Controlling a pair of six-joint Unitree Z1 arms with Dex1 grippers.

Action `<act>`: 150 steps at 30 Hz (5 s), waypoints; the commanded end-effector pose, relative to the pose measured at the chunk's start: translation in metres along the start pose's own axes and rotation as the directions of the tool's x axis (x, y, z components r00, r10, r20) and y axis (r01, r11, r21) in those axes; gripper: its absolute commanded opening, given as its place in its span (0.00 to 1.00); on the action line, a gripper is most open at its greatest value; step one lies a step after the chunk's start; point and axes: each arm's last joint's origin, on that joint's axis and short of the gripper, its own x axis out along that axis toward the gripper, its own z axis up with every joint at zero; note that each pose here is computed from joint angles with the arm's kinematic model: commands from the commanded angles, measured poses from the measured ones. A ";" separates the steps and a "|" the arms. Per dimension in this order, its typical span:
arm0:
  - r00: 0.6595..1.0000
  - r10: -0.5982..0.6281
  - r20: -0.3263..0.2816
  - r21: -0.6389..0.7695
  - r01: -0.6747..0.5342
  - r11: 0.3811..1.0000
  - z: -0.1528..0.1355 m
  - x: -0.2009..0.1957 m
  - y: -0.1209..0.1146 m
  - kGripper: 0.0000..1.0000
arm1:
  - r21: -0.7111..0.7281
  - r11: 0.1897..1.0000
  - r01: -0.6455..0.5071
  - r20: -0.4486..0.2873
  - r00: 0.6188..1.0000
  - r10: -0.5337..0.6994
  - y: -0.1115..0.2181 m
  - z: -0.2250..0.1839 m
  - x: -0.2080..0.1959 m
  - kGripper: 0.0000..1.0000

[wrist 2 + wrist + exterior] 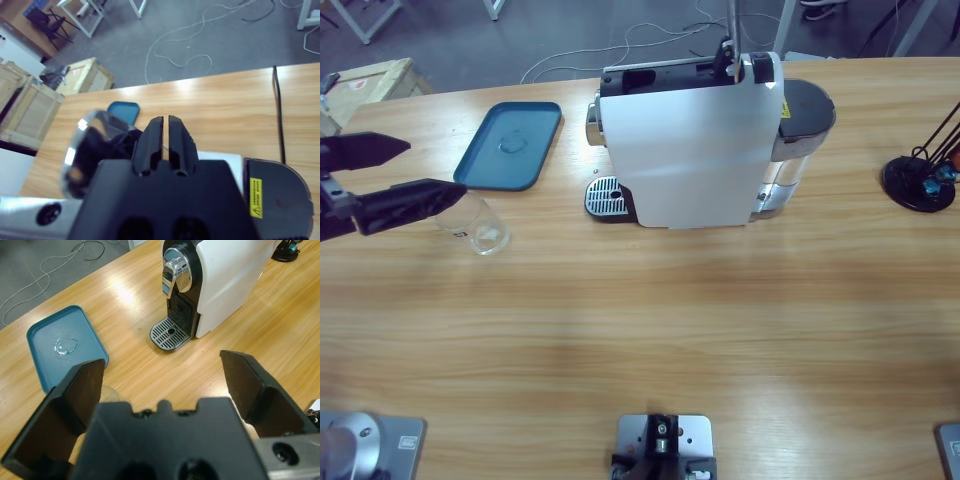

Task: Pour coffee

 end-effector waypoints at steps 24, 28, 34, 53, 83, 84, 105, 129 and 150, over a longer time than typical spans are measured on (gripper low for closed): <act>0.999 -0.014 -0.032 -0.014 0.014 1.000 -0.018 -0.006 0.001 0.99 | -0.110 0.990 -0.091 -0.301 0.952 0.054 0.056 -0.126 0.084 0.00; 0.999 -0.014 -0.032 -0.014 0.014 1.000 -0.018 -0.006 0.001 0.99 | -0.130 0.990 -0.051 -0.348 0.937 0.003 0.048 -0.141 0.093 0.00; 0.999 -0.012 -0.036 -0.017 0.012 1.000 -0.018 -0.005 0.001 0.99 | -0.156 0.988 0.011 -0.393 0.917 -0.072 0.031 -0.151 0.105 0.00; 0.998 -0.009 -0.055 -0.028 0.007 1.000 -0.021 -0.004 0.001 0.99 | -0.188 0.978 0.090 -0.515 0.839 -0.177 0.004 -0.182 0.125 0.00; 0.997 -0.003 -0.073 -0.028 0.001 1.000 -0.023 0.000 0.000 0.99 | -0.269 0.956 0.120 -0.605 0.751 -0.265 -0.010 -0.213 0.128 0.00; 0.997 -0.003 -0.072 -0.028 0.001 1.000 -0.023 -0.001 0.000 0.99 | -0.272 0.955 0.122 -0.608 0.747 -0.268 -0.010 -0.214 0.128 0.00; 0.918 0.349 -0.187 -0.193 -0.383 0.903 -0.027 -0.008 0.029 0.99 | -0.376 0.902 -0.211 -0.260 0.959 0.116 0.007 -0.021 -0.121 1.00; 0.847 0.385 -0.366 -0.229 -0.483 0.845 -0.101 0.085 0.026 0.99 | -0.419 0.903 -0.092 -0.371 0.925 -0.078 -0.106 -0.083 -0.199 1.00; 0.817 0.469 -0.337 -0.178 -0.544 0.820 -0.118 0.132 0.027 0.34 | -0.415 0.908 -0.054 -0.397 0.909 -0.128 -0.111 -0.083 -0.205 1.00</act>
